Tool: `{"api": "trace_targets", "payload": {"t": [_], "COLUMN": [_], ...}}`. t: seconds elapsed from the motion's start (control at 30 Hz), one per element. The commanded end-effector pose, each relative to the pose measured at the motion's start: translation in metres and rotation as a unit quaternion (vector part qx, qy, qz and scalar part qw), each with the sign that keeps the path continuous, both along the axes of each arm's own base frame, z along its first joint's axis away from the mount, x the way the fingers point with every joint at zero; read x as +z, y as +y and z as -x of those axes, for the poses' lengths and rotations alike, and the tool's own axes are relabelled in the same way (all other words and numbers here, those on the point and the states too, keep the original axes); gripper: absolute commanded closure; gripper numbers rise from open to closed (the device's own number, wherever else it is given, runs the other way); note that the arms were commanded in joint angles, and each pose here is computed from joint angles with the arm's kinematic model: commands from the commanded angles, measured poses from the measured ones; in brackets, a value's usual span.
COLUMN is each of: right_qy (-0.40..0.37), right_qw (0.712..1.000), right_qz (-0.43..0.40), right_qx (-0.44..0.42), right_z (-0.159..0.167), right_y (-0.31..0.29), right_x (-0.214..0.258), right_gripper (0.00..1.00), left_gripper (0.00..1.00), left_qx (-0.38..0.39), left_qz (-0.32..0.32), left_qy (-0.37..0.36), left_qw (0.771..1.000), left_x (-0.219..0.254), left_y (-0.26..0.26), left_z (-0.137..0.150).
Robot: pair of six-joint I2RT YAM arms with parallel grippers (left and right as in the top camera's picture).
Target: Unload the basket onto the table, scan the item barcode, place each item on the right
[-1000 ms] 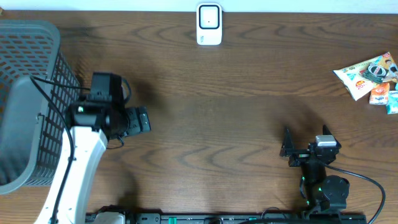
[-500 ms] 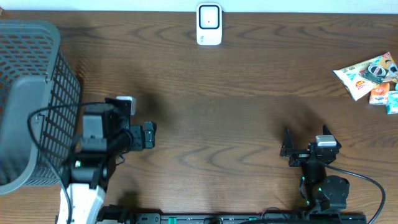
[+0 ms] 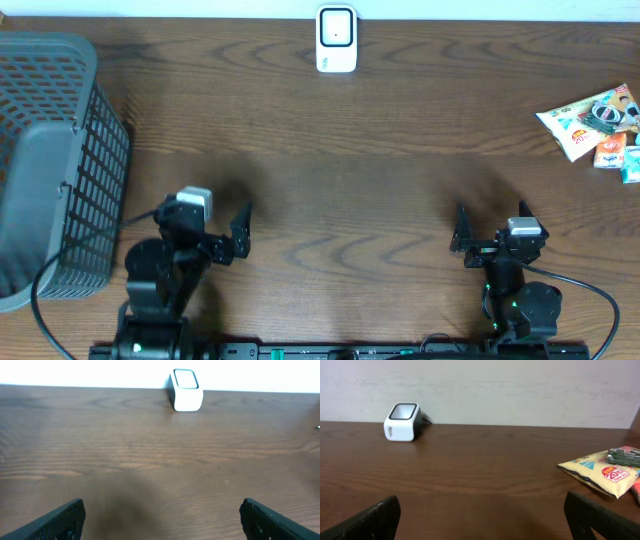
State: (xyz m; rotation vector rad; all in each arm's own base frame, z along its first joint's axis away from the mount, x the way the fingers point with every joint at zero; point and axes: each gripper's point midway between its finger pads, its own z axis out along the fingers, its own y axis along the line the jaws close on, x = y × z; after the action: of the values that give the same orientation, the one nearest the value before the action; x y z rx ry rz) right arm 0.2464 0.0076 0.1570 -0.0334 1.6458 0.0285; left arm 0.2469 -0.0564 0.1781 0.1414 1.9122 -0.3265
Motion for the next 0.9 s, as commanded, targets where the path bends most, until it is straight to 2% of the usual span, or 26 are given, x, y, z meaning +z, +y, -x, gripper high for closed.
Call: {"api": "trace_targets", "payload": {"t": [0.0,0.57,0.87], "right_qy": [0.000,0.000,0.000], "right_qw": [1.000,1.000,1.000], "right_qz": [-0.009,-0.009,-0.009], "right_qx": [0.004,0.004,0.004], "right_z": [0.000,0.000,0.000], "right_y": [0.002,0.002,0.002], "right_x": [0.000,0.000,0.000], "right_gripper": [0.01,0.01,0.01], "left_gripper": [0.02,0.02,0.02], "left_qx": [-0.007,0.008,0.044], "left_qz": [0.001,-0.001,-0.007], "left_qy": [-0.034,-0.195,-0.198], "left_qw": [0.999,0.981,0.979], "left_x": [0.001,0.009,0.008], "left_y": [-0.001,0.004,0.021], "left_z": [0.007,0.006,0.004]}}
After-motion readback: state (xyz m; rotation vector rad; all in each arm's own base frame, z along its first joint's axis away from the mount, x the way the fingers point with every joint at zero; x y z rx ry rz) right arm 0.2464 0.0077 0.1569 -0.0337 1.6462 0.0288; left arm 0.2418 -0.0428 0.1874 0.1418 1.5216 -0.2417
